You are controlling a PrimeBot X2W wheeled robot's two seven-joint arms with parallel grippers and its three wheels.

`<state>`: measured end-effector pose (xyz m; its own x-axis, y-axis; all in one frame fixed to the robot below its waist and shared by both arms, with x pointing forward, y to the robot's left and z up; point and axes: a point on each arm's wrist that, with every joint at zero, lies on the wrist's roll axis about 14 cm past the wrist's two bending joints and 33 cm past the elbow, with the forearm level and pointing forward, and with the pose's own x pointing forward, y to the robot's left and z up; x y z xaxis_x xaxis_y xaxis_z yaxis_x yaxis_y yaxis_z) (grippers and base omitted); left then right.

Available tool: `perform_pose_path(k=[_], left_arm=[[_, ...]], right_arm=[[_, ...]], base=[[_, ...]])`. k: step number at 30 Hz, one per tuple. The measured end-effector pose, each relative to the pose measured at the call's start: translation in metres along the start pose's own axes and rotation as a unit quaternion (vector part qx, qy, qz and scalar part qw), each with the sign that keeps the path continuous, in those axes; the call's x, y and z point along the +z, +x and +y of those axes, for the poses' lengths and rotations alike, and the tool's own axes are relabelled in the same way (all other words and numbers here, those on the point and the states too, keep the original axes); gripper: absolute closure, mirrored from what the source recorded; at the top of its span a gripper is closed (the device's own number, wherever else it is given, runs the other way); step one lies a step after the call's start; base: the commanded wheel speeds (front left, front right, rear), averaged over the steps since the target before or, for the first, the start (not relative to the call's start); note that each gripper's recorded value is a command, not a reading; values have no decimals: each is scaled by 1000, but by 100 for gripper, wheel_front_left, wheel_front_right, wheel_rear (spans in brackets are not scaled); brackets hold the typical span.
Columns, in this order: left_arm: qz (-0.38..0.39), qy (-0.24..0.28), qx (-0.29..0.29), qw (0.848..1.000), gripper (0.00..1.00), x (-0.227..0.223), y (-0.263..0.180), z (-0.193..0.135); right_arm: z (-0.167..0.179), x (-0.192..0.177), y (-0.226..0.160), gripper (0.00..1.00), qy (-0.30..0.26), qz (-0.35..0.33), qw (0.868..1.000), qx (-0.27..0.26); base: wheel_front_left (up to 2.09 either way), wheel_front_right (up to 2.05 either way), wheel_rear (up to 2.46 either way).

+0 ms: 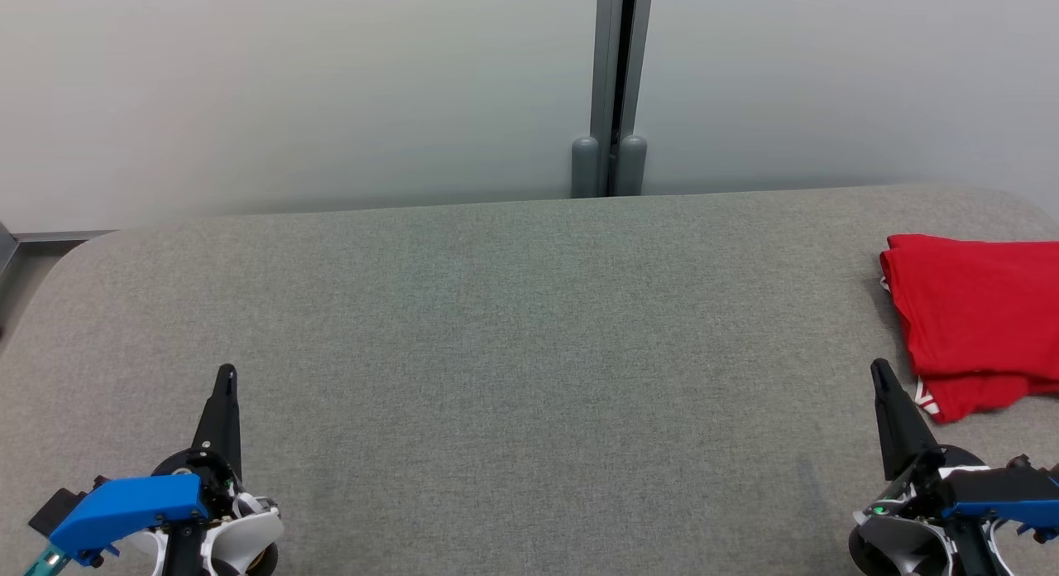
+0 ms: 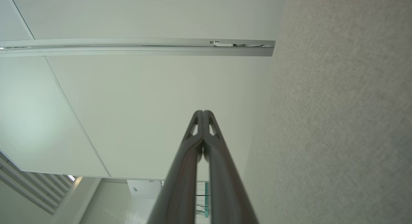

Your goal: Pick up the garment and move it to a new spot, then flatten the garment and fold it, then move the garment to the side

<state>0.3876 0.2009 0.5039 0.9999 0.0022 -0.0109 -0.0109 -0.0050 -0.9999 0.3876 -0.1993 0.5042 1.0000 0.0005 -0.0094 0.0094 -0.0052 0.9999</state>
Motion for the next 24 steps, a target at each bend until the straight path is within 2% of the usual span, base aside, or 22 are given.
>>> perform_pose_path(k=[24], left_arm=[[0,0,0,1000,100,0,0,0]], right_arm=[[0,0,0,100,0,0,1000,0]], base=[[0,0,0]])
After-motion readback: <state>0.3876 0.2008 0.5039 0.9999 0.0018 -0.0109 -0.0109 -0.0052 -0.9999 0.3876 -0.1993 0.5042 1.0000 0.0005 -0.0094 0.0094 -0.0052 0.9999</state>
